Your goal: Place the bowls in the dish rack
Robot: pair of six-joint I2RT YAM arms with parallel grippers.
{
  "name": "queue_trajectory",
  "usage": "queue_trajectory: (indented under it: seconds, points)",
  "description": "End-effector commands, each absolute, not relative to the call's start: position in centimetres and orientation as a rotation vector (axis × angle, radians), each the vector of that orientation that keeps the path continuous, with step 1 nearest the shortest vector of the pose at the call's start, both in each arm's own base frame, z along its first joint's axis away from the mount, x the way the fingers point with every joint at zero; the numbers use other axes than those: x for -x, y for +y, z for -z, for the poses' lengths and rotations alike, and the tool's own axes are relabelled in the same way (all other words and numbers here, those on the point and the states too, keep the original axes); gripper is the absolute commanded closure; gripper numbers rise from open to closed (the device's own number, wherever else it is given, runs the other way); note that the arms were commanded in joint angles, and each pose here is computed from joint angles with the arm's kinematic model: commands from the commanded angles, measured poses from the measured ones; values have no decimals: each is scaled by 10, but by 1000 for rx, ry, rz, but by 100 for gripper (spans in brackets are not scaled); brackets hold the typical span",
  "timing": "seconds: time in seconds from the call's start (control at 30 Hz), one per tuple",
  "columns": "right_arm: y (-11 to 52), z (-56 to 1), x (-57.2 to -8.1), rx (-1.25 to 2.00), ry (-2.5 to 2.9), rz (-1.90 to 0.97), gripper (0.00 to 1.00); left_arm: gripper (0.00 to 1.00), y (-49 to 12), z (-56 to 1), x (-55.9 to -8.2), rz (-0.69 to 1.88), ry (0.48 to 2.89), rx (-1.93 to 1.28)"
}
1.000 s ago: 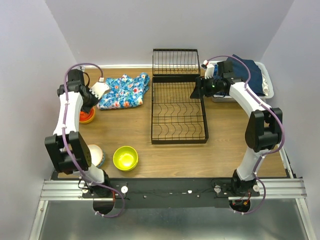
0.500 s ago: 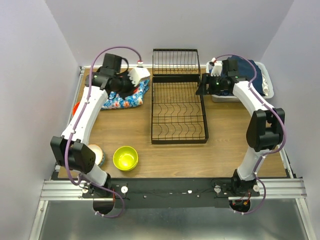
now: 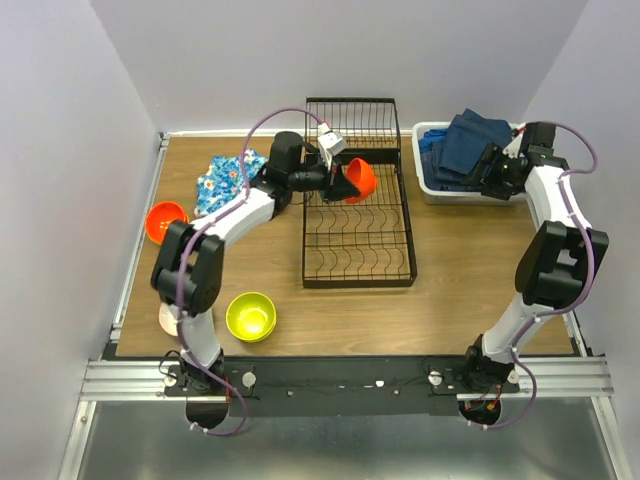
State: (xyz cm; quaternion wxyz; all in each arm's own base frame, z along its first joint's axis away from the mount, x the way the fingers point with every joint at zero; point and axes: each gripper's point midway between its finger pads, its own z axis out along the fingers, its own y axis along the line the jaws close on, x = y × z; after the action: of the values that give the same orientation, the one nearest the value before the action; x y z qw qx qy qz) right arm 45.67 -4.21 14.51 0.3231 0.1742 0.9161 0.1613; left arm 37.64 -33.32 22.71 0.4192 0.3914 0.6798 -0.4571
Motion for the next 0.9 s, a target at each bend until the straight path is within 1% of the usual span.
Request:
queue_trajectory:
  seconds: [0.0,0.03,0.07,0.13,0.17,0.23,0.3,0.43,0.5,0.63,0.87]
  points:
    - [-28,-159,-435,-401,2440,-422,27,100,-364,-298,-380,1446,1293,-848]
    - [-28,-157,-433,-397,2444,-419,27,100,-371,-280,-387,1504,1353,-805]
    - [-28,-156,-431,-392,2448,-411,27,100,-376,-289,-389,1510,1292,-812]
    - [-32,-151,-423,-387,2463,-373,27,100,-391,-271,-391,1553,1302,-807]
    - [-33,-150,-421,-380,2467,-360,27,100,-396,-280,-390,1573,1263,-805]
    - [-35,-149,-413,-364,2483,-334,27,100,-407,-269,-391,1613,1274,-780]
    - [-35,-151,-409,-343,2490,-321,27,100,-411,-270,-392,1642,1261,-737]
    - [-38,-155,-400,-318,2505,-286,27,100,-416,-248,-396,1729,1309,-629]
    - [-38,-156,-397,-305,2505,-273,27,100,-416,-245,-396,1766,1294,-593]
    - [-39,-155,-392,-305,2512,-265,27,100,-418,-223,-406,1774,1326,-530]
    - [-35,-155,-396,-299,2503,-278,27,100,-432,-198,-415,1764,1416,-538]
